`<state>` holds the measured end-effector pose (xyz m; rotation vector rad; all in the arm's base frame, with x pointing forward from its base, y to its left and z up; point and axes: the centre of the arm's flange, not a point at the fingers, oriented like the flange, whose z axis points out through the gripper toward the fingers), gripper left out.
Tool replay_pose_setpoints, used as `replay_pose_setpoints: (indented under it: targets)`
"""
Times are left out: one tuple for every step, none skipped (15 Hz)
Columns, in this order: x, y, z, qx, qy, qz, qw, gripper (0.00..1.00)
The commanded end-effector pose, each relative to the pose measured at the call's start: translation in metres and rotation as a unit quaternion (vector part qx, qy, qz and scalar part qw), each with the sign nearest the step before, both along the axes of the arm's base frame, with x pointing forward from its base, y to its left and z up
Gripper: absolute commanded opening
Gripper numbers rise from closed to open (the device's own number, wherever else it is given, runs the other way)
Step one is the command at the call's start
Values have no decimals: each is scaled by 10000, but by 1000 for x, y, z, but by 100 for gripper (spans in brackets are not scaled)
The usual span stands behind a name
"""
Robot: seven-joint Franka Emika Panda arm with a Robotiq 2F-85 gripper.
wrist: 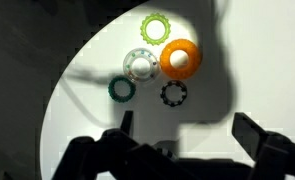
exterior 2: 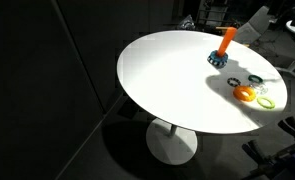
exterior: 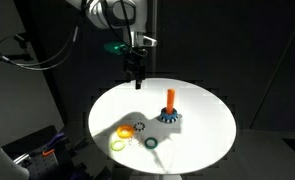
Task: Remove the orange circular object from the wooden object
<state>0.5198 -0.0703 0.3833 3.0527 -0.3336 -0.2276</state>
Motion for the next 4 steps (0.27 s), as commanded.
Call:
replay_pose_setpoints:
  targets:
    - [0,0,2,0,-14,-1,10000,100]
    - [-1,0,0,1,-2,1,10000,100]
    - [-1,0,-1,2,15,6,10000,100]
    - [0,1,-3,3,29,9,10000,100]
